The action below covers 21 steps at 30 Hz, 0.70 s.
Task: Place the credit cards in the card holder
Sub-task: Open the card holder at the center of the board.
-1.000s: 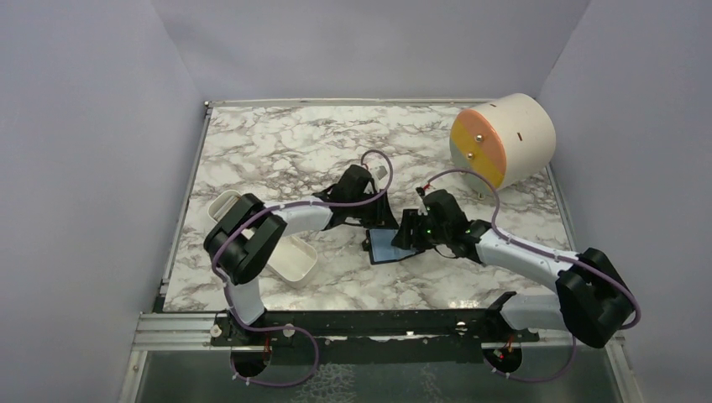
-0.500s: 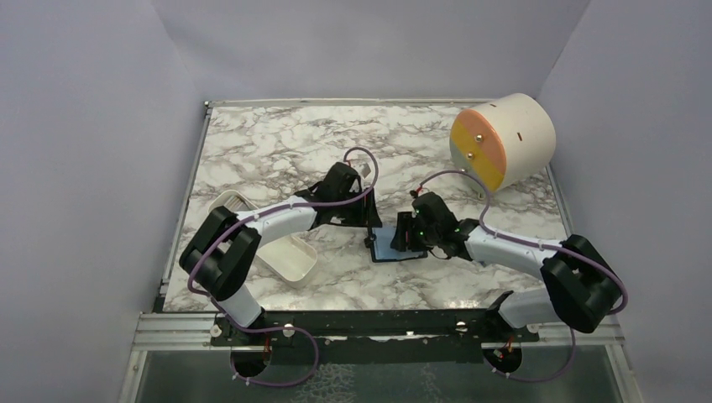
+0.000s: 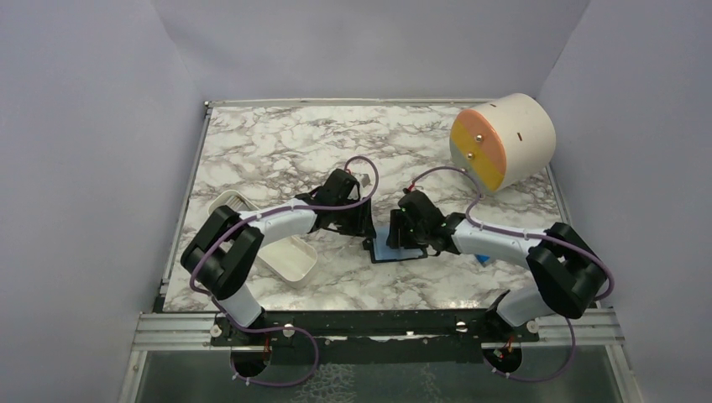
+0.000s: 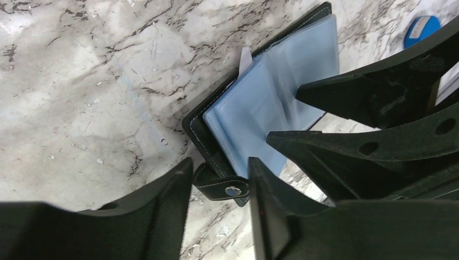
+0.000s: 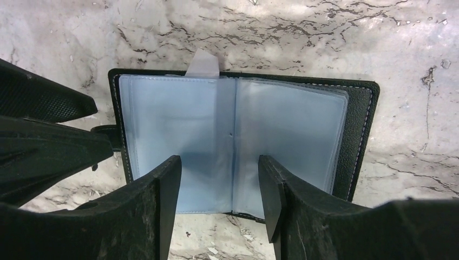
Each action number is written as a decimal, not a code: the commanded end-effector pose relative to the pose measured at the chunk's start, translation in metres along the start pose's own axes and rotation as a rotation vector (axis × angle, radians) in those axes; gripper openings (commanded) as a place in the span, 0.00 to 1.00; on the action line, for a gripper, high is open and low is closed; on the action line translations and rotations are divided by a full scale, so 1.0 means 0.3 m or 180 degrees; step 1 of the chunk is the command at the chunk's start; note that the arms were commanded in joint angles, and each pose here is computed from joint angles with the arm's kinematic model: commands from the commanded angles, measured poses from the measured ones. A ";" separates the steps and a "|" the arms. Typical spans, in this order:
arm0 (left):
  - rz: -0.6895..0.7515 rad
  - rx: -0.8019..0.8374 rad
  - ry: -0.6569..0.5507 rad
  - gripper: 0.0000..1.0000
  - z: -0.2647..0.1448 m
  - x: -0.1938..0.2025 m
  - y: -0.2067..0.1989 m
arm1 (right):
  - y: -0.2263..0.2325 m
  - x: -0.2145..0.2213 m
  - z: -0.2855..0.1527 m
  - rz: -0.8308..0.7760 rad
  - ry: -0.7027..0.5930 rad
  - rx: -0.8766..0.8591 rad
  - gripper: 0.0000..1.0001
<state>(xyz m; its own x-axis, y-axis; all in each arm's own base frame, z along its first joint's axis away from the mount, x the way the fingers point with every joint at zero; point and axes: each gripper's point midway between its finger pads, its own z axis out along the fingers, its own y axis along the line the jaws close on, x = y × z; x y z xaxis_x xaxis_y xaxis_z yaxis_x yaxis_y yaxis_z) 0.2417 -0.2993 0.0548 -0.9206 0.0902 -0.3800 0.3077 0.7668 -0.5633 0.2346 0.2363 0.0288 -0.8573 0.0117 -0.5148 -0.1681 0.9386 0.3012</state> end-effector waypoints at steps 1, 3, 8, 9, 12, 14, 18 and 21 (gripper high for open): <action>0.0037 -0.0099 0.0039 0.37 0.013 0.015 0.026 | -0.085 0.028 0.012 -0.0006 0.0066 0.0483 0.55; 0.0045 -0.0105 0.0028 0.29 0.017 0.009 0.026 | -0.105 0.023 0.012 -0.0009 0.0042 0.0603 0.54; 0.0055 -0.0087 0.0017 0.12 0.030 -0.008 0.019 | -0.140 -0.003 -0.001 -0.0043 -0.0052 0.0828 0.54; 0.0043 -0.0093 0.0020 0.10 0.031 -0.007 0.020 | -0.138 -0.004 -0.001 -0.0051 -0.0048 0.0815 0.54; -0.0022 -0.0118 0.0018 0.09 0.031 -0.004 0.024 | -0.106 0.003 0.004 -0.0041 -0.0021 0.0647 0.54; -0.0054 -0.0151 -0.0015 0.12 0.023 -0.003 0.030 | -0.082 0.011 0.002 -0.0024 -0.0031 0.0506 0.54; -0.0032 -0.0131 -0.0003 0.24 -0.001 0.011 0.024 | -0.076 0.023 -0.003 0.0007 0.0008 0.0485 0.54; -0.0039 -0.0052 0.0039 0.34 -0.011 0.034 0.015 | -0.092 0.033 -0.003 0.0009 0.0040 0.0560 0.54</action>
<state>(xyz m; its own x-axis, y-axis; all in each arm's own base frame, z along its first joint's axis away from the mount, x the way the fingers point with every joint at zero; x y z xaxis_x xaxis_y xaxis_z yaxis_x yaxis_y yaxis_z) 0.2412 -0.2949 0.0419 -0.9314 0.0865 -0.3535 0.2792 0.7928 -0.5418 0.2427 0.2207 0.0266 -0.8412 0.0227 -0.5402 -0.0984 0.9760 0.1942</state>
